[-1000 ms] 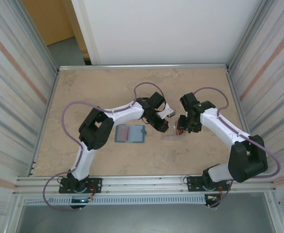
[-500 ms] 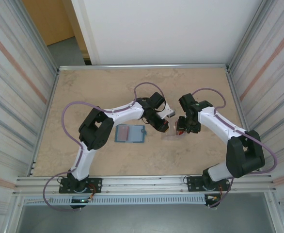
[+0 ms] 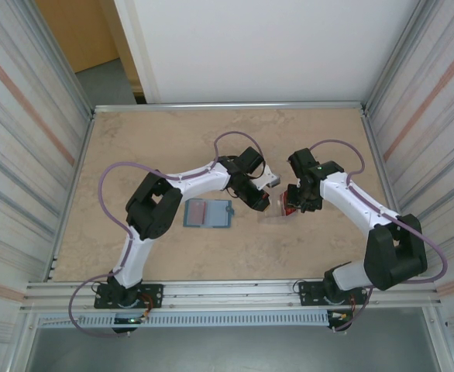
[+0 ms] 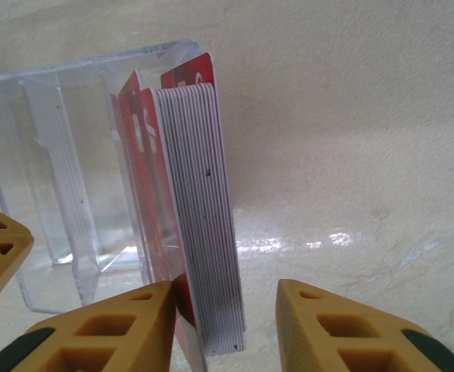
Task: Put the credit cards into the card holder
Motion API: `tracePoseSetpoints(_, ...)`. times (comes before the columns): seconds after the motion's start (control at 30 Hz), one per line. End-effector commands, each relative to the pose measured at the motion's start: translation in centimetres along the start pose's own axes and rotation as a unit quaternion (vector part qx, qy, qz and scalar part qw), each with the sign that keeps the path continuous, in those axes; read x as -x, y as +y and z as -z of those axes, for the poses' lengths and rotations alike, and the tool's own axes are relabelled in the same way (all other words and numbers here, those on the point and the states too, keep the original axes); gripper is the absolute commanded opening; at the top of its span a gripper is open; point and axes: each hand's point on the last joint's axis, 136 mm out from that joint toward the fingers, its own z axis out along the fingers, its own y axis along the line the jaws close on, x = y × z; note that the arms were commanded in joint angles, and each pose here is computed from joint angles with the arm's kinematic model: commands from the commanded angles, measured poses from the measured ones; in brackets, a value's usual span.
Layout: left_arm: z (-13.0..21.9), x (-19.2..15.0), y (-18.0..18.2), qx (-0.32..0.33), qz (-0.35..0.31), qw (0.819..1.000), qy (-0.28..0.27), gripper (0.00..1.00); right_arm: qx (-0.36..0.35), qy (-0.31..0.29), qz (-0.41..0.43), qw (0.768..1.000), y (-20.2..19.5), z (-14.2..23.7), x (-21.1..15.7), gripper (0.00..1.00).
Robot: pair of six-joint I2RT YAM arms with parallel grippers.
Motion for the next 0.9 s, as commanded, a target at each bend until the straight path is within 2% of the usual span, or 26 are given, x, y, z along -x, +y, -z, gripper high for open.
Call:
tracePoseSetpoints(0.0,-1.9,-3.4,1.61,0.013,0.029,0.998,0.053,0.0,-0.019,0.003,-0.004,1.0,-1.26,0.82,-0.5,0.34)
tracePoseSetpoints(0.87,-1.86,-3.58,1.78,0.012,0.035,0.998,0.054,0.0,-0.014,-0.001,0.002,1.0,-0.66,1.7,-0.42,0.14)
